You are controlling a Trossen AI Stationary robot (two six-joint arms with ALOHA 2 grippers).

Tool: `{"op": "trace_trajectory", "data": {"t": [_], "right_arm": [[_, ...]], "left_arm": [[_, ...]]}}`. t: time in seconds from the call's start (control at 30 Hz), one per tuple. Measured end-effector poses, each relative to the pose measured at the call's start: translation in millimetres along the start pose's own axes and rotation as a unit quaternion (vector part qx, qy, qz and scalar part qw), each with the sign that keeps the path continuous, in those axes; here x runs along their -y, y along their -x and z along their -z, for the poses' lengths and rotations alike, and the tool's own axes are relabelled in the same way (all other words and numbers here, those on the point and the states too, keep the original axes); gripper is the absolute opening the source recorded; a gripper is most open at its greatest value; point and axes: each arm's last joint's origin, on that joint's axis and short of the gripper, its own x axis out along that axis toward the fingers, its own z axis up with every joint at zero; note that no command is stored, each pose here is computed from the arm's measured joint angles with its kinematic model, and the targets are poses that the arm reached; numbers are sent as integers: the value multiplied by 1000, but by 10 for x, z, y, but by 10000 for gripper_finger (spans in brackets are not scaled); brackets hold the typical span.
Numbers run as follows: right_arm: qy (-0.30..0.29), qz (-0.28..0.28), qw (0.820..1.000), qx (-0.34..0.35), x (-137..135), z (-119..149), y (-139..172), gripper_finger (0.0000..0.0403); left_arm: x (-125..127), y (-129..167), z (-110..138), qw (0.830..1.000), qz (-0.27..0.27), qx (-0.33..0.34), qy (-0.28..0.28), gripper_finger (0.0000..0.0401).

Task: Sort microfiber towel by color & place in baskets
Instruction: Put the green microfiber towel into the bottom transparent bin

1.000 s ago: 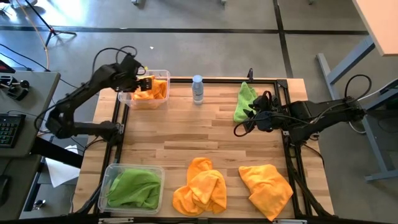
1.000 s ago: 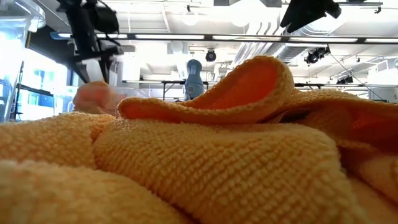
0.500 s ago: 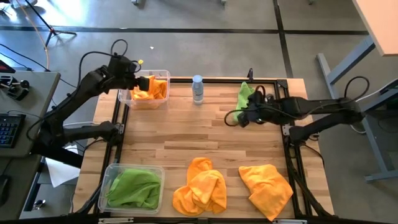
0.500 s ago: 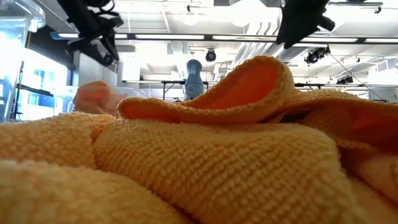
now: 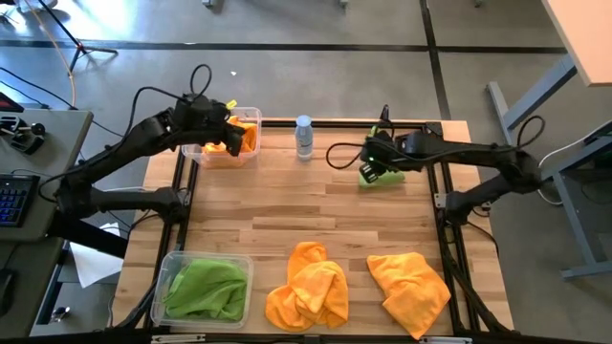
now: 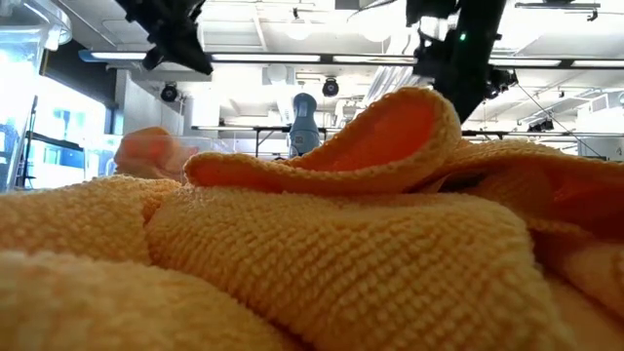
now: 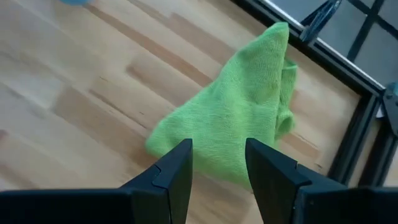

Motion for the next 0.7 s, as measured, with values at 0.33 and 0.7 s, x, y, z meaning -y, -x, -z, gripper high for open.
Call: {"op": "trace_trajectory", "data": {"t": [0.33,0.7], "right_arm": [[116,1,987,-114,-22,-147,-546,144],[110,-24,971,-209,53,-254,-1105,144]], "left_arm": [[170,7,48,993,37,-5,-112,3],[179,8,53,995,39,-7,-94,3]]}}
